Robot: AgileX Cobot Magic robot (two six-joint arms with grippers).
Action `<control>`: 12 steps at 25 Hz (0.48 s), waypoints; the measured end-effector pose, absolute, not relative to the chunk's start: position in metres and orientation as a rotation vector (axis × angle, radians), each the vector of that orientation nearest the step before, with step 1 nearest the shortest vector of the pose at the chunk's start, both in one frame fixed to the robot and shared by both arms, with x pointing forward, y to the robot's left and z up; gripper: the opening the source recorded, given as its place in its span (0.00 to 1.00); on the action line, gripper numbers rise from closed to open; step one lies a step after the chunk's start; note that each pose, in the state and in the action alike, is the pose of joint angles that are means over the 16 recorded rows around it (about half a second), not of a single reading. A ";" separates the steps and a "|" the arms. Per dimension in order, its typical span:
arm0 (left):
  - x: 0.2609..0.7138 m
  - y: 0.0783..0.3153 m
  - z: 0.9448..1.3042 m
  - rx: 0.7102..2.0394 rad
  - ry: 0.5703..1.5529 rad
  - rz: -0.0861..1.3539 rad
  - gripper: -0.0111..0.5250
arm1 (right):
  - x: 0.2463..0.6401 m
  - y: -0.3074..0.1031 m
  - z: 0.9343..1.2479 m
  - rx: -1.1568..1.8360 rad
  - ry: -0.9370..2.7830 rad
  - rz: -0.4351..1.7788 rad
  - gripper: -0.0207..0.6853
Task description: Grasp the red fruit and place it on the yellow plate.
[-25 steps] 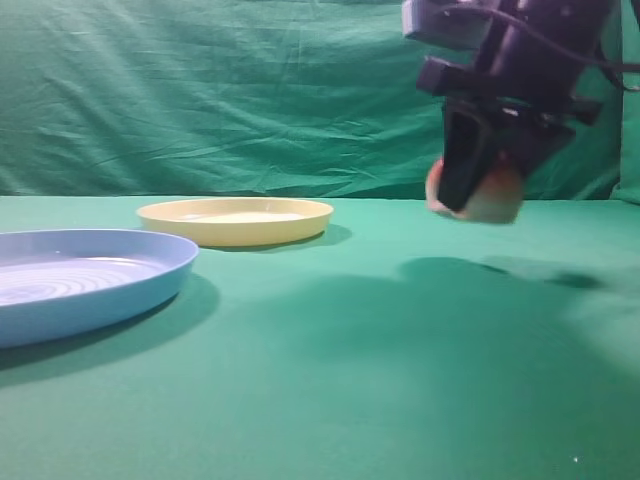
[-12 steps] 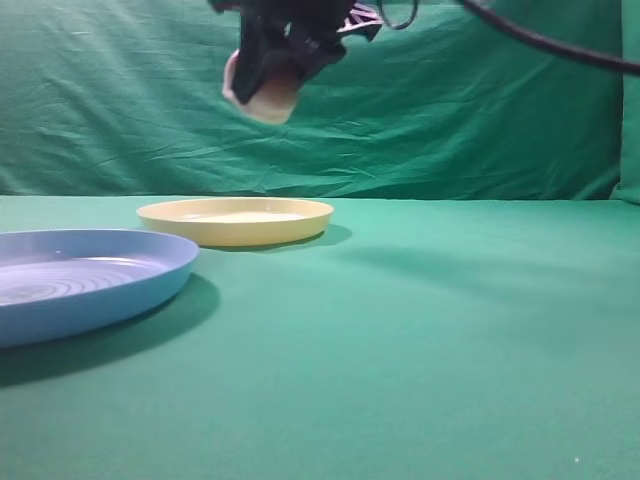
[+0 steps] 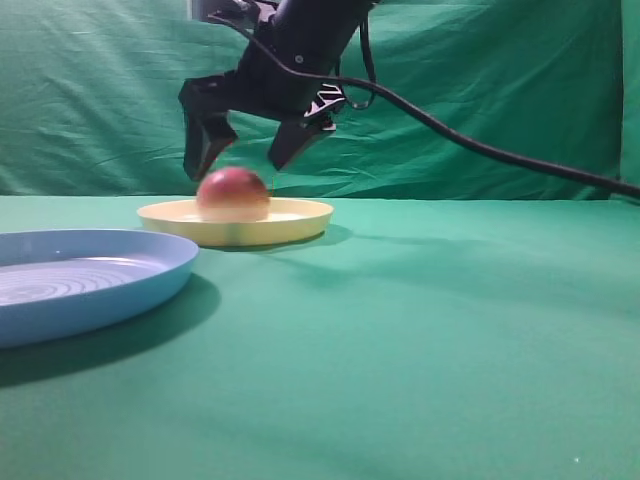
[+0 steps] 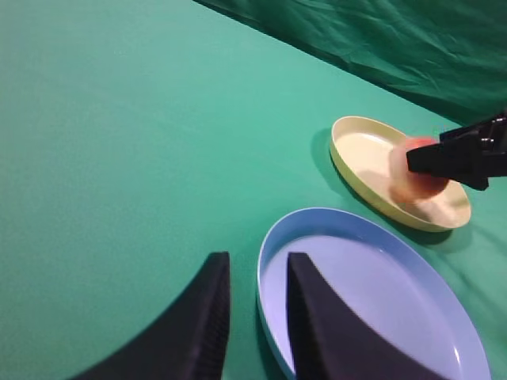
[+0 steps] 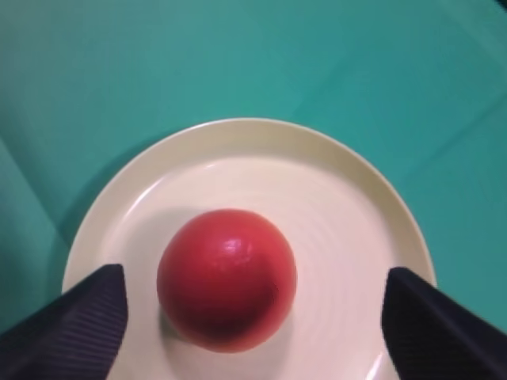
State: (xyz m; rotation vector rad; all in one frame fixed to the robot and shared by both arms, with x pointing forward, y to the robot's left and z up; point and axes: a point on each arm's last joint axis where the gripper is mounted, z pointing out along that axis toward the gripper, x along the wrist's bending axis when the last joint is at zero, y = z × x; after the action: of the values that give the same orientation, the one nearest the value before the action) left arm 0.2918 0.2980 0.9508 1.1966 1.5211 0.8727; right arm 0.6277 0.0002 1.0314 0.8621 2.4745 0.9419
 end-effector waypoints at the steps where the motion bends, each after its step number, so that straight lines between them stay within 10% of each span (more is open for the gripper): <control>1: 0.292 0.298 0.951 1.197 1.521 0.873 0.31 | 0.625 -0.002 1.043 0.865 2.472 0.942 0.60; 12: 0.292 0.298 0.951 1.197 1.521 0.873 0.31 | 0.563 -0.050 1.165 0.998 2.430 0.966 0.07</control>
State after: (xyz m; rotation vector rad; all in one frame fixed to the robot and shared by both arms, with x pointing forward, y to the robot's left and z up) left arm 0.2918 0.2980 0.9508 1.1966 1.5211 0.8727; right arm 0.5631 -0.0502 1.1652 0.9983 2.4297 0.9664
